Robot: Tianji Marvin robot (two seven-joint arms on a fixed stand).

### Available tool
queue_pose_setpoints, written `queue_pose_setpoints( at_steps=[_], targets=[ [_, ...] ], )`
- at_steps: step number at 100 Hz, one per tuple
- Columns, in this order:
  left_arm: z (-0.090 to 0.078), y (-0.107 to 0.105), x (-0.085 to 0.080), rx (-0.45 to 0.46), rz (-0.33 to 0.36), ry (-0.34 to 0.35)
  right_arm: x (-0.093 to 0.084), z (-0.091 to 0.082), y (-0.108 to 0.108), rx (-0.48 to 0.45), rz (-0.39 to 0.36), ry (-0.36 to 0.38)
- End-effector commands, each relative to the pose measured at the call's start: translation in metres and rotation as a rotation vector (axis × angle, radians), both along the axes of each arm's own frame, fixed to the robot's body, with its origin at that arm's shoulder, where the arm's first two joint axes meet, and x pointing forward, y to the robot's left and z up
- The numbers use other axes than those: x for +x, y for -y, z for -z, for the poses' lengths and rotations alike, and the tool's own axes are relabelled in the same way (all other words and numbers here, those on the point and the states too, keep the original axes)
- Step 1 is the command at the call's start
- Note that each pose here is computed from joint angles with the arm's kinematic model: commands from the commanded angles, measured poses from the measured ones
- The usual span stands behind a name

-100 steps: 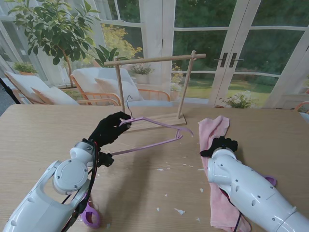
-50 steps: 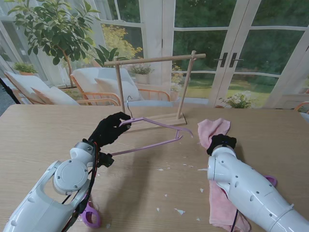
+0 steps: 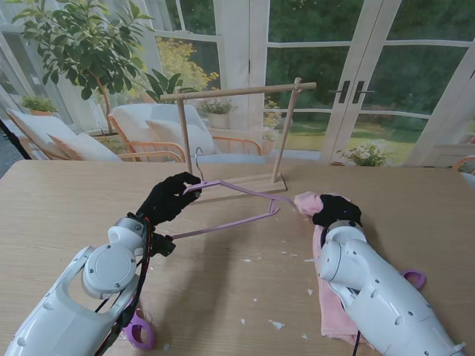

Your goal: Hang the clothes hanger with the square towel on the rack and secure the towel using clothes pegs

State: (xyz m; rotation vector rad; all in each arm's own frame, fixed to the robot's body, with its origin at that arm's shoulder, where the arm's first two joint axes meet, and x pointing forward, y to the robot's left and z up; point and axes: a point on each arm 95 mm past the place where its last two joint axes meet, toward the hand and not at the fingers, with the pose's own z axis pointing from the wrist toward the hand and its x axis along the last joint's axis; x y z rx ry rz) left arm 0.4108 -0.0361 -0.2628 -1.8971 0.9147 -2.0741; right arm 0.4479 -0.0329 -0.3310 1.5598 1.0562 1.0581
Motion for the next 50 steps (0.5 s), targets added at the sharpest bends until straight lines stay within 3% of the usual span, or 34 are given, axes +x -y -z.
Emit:
queue_pose_setpoints(
  at_steps=[1,50],
  targets=[
    [-0.003,0.004,0.0,-0.003,0.009,-0.002,-0.004,-0.009,-0.016,0.032,-0.033,0.022],
    [-0.005,0.003,0.006,0.017,-0.071,-0.03,-0.045,-0.061,-0.038,0.132,-0.059,0.258]
  ],
)
